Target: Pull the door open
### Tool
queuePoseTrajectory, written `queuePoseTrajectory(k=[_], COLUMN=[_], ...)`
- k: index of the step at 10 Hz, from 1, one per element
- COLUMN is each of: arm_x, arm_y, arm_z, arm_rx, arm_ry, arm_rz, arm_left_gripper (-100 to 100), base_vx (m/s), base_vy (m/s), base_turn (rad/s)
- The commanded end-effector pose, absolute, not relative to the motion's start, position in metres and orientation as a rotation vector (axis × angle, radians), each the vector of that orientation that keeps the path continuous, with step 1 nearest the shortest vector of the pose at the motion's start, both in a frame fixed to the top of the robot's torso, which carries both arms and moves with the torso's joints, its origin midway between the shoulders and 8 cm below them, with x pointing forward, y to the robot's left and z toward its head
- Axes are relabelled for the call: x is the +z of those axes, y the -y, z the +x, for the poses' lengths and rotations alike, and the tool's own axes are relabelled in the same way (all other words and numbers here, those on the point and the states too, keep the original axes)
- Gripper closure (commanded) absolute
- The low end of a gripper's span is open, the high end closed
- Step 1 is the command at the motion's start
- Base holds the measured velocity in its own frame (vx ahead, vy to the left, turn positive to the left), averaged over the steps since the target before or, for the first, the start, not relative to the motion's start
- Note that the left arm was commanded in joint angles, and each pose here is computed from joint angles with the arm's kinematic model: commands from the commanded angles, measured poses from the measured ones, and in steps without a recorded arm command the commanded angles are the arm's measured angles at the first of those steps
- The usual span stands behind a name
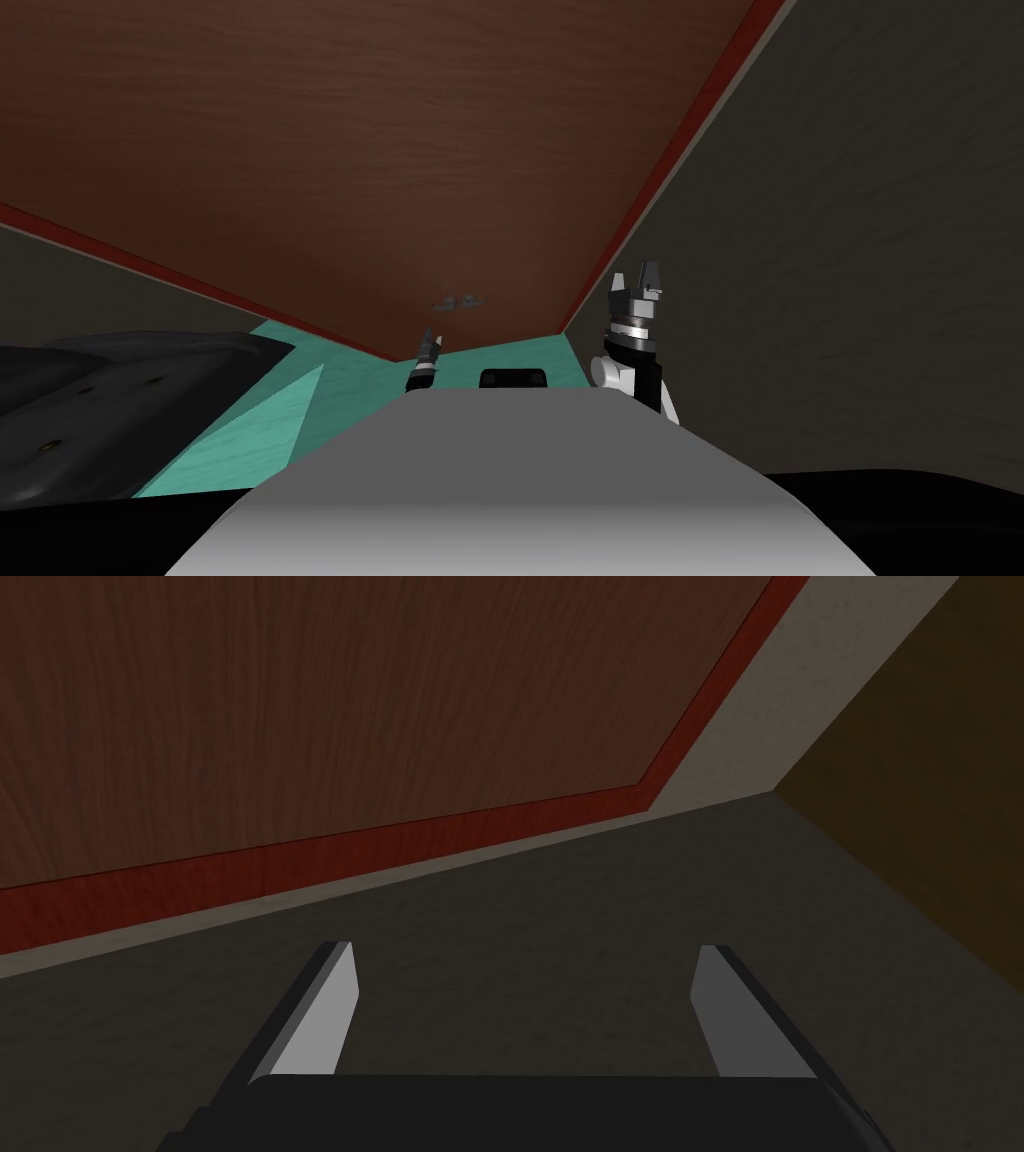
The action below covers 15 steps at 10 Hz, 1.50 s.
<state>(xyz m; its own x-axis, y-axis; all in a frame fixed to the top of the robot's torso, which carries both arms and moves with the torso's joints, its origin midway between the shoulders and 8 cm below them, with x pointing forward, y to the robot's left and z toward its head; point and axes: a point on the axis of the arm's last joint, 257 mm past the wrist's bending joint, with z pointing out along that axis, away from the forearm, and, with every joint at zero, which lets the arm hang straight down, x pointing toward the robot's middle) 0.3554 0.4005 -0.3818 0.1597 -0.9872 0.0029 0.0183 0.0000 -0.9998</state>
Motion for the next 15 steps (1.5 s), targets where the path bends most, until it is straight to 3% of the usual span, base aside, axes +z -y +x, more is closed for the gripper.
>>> queuePoseTrajectory(k=[1,11,15], arm_x=[-0.388,-0.403,-0.396], arm_y=[-0.402,-0.519,-0.497], arm_z=[0.353,0.295,0.327], arm_rx=[-1.092,-0.839,-0.901], arm_ry=[-1.083,-0.968,-0.938], arm_rz=[-1.277,-1.385,-1.370], arm_left_gripper=[-100,-100,-100], base_vx=[0.067,0.007,0.139], base_vy=[0.013,0.032,0.089], base_turn=[-0.033,-0.081,-0.197])
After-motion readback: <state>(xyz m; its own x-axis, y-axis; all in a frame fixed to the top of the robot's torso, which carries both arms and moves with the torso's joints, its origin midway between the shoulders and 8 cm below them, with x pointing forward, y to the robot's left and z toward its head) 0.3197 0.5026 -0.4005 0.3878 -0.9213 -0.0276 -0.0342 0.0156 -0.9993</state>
